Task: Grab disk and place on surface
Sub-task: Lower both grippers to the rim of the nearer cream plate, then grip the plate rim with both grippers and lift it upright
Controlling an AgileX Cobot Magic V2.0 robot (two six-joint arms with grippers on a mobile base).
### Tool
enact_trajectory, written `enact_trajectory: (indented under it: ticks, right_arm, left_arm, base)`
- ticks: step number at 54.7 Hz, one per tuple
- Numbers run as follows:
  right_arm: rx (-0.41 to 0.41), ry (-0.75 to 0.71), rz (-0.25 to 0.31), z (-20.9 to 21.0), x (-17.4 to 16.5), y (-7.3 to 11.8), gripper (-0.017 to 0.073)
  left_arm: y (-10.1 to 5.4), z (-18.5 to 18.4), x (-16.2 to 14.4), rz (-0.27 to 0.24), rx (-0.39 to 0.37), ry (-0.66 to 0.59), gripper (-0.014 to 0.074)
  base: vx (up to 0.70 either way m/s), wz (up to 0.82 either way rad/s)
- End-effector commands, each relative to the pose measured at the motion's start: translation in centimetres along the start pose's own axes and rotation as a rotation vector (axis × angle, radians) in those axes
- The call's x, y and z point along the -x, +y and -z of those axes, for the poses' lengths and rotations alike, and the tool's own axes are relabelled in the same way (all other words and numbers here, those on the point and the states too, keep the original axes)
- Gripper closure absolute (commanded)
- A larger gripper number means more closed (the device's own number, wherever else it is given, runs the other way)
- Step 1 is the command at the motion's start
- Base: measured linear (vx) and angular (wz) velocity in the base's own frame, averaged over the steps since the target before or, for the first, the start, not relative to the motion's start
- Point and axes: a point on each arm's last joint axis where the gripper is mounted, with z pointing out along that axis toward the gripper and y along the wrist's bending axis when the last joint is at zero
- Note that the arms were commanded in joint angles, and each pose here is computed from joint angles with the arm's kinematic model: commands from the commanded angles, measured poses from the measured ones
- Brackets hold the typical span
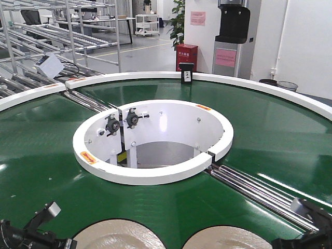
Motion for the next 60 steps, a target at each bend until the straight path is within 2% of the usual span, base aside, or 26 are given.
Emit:
enact_trajectory:
  ticks: [1, 11, 16, 22, 28, 32, 40, 46, 54, 60]
  right_arm:
    - [0.078, -0.030, 0.086, 0.4, 0.8, 1.2, 0.0049]
    - [0.085, 0.001, 0.085, -1.4, 0.7, 1.5, 0.0058]
    - [0.084, -0.003, 0.089, -1.3, 0.8, 1.7, 0.0120]
    - [0.086, -0.011, 0.072, -0.9, 0.8, 2.0, 0.0253]
    - [0.088, -0.023, 0.026, -0.4, 0.8, 2.4, 0.0452]
    - [0.089, -0.036, 0.012, 0.1, 0.8, 2.7, 0.0575]
    - [0.096, -0.089, -0.007, 1.8, 0.9, 3.9, 0.0573]
    - [0.108, -0.151, -0.006, 3.7, 0.9, 5.0, 0.0572]
    - [0.176, -0.240, -0.072, 6.9, 0.5, 7.0, 0.0570]
    - [0.240, -0.284, -0.041, 9.4, 0.9, 9.1, 0.0567]
  left_arm:
    - [-1.5, 0.7, 0.4, -0.045, -0.028, -0.019, 0.0599]
    - [-1.6, 0.7, 0.5, -0.036, -0.039, -0.030, 0.0599]
    - [-1.7, 0.7, 0.4, -0.035, -0.052, -0.025, 0.0599]
    - [-1.8, 0.7, 0.5, -0.026, -0.061, -0.036, 0.0599]
    - [-2.0, 0.8, 0.8, -0.006, -0.080, -0.062, 0.0599]
    - [-2.1, 0.8, 1.0, 0.026, -0.097, -0.083, 0.0599]
    - [-2.4, 0.9, 1.2, 0.085, -0.136, -0.108, 0.0599]
    - [-2.7, 1.2, 1.3, 0.067, -0.123, -0.119, 0.0599]
    - [-3.6, 2.8, 1.4, 0.036, -0.112, -0.167, 0.0598]
    - [-4.6, 3.8, 1.5, 0.034, -0.108, -0.208, 0.0596]
  base:
    - [0.00, 0.00]
    - [0.00, 0.00]
    - [0.00, 0.00]
    - [0.00, 0.00]
    - [0.00, 0.00]
    - [0.00, 0.00]
    - [0.00, 0.00]
    - [0.00, 0.00]
    - [0.00, 0.00]
    - [0.00, 0.00]
